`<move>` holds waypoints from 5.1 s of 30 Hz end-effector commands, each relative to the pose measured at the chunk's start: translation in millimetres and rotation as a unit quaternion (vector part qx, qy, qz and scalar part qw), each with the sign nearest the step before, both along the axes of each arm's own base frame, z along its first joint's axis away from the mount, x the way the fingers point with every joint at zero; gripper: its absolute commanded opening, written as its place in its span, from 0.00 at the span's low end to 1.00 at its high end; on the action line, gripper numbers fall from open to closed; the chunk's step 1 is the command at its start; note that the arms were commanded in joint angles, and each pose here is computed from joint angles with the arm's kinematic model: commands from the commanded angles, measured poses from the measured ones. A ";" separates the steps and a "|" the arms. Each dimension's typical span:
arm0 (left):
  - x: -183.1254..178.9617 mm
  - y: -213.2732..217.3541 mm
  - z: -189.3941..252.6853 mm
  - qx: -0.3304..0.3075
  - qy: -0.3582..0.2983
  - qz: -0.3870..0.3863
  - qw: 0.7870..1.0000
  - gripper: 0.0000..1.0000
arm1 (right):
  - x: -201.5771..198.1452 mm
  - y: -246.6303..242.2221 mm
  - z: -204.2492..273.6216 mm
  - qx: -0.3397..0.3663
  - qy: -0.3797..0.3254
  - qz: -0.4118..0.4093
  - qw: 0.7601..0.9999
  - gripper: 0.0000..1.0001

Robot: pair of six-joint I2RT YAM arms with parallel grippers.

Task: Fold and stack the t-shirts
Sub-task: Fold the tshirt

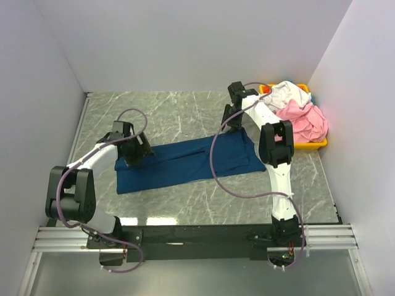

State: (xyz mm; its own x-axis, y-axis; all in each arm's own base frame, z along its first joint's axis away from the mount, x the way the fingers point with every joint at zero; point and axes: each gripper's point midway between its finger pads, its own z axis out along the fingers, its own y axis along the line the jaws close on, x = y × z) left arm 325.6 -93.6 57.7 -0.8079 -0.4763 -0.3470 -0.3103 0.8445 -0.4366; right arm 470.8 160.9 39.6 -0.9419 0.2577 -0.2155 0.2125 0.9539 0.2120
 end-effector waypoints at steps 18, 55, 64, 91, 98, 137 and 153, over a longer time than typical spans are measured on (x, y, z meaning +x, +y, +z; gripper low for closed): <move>28.8 24.6 0.9 0.014 -0.018 0.003 1.000 0.83 | -27.1 -6.0 34.1 0.022 -0.023 -0.007 0.999 0.48; 24.7 -254.9 60.4 -0.076 -0.086 -0.335 0.935 0.71 | -135.9 -87.4 -0.5 -0.052 0.005 -0.012 0.999 0.34; 10.5 -267.3 41.0 -0.086 -0.045 -0.351 0.931 0.69 | -134.8 -85.5 -15.7 -0.048 0.016 -0.009 0.999 0.31; -29.9 -289.1 10.6 -0.103 0.021 -0.383 0.918 0.61 | -170.0 -84.5 21.4 -0.031 0.029 -0.014 0.999 0.02; -38.4 -294.3 2.0 -0.101 0.038 -0.387 0.916 0.56 | -171.8 -81.8 21.1 -0.023 0.032 -0.015 0.999 0.02; -29.2 -298.0 -9.7 -0.083 0.058 -0.358 0.928 0.00 | -184.0 -75.8 29.9 -0.002 0.037 -0.012 0.999 0.00; -33.1 -263.1 13.6 -0.041 0.048 -0.341 0.938 0.00 | -205.8 -74.2 24.3 0.006 0.070 -0.008 0.998 0.00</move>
